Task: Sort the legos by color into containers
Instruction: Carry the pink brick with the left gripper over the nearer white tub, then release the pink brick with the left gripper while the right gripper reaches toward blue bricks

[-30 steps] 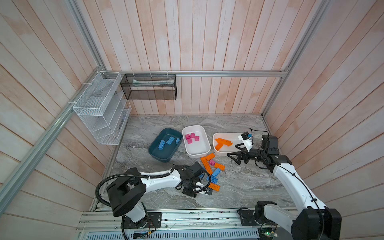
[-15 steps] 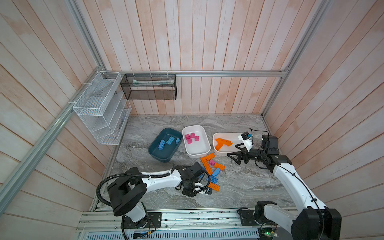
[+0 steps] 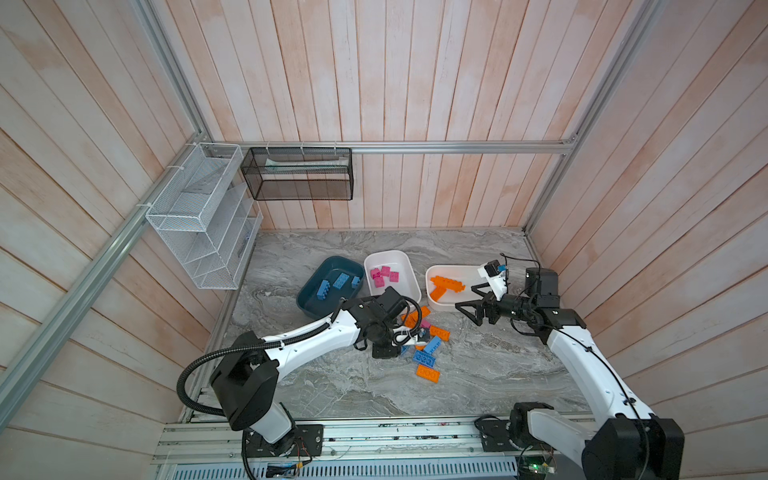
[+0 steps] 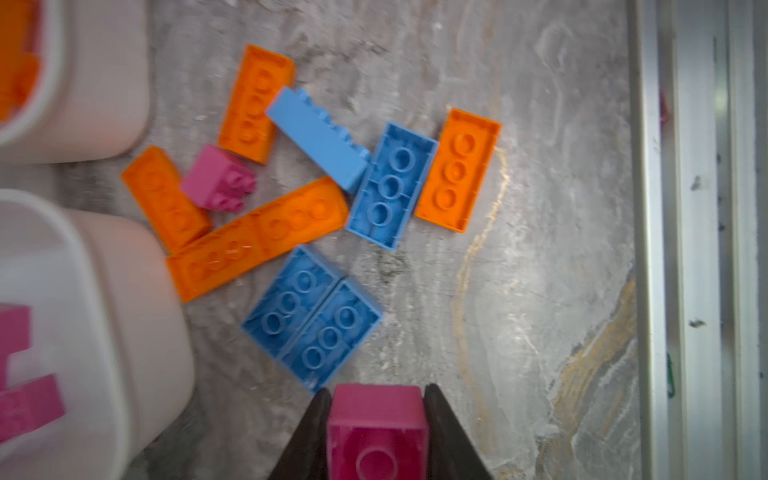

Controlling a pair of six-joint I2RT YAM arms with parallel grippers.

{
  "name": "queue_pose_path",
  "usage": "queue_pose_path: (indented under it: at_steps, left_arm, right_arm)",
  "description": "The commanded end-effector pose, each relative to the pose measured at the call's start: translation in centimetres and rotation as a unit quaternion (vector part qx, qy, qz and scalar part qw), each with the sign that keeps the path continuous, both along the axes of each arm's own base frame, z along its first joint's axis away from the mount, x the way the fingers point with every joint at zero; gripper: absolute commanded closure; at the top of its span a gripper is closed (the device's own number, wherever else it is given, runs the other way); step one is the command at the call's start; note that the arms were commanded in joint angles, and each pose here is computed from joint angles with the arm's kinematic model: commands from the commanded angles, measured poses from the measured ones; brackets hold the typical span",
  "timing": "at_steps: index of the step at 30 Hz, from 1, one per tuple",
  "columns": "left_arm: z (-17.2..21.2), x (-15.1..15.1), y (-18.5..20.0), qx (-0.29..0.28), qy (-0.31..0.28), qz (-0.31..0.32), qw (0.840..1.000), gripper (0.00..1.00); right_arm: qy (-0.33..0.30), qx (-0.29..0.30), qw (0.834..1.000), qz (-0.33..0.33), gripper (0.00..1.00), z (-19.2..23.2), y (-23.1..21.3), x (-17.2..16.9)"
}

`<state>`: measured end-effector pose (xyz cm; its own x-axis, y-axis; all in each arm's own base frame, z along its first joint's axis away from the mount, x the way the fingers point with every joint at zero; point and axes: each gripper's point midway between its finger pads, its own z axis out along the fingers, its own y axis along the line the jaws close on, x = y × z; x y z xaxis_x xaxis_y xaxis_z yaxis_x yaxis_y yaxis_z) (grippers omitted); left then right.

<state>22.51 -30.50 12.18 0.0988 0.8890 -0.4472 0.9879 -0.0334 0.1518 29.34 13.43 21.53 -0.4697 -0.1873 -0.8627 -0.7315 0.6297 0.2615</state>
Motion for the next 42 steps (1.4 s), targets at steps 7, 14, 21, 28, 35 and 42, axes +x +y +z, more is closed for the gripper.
queue_pose_path:
  at_steps: [7,14,21,28,35,42]
  left_arm:
    - [3.1,13.0,0.0,-0.068,-0.051,0.129,0.988,0.71]
    - [1.2,21.7,-1.0,-0.092,-0.084,0.195,0.973,0.71]
    - [-2.2,26.0,-1.0,-0.072,-0.093,0.229,0.966,0.71]
    - [-3.5,27.2,0.3,-0.047,-0.088,0.254,0.962,0.54]
    - [2.6,26.7,-0.4,-0.111,-0.091,0.275,0.951,0.33]
    - [6.9,22.8,1.5,-0.14,-0.036,0.322,0.936,0.14]
  right_arm:
    - [-0.027,0.024,0.999,-0.003,0.02,2.5,0.1,0.7]
    - [-0.025,0.026,0.999,-0.005,0.02,2.4,0.1,1.0]
    - [-0.025,0.02,0.999,-0.009,0.02,2.1,-0.1,1.2]
    - [-0.02,0.017,1.0,-0.013,0.02,1.8,-0.3,1.2]
    - [-0.012,0.029,0.999,-0.004,0.02,1.8,0.0,1.3]
    - [-0.001,0.029,0.999,0.016,0.02,1.6,1.0,0.5]
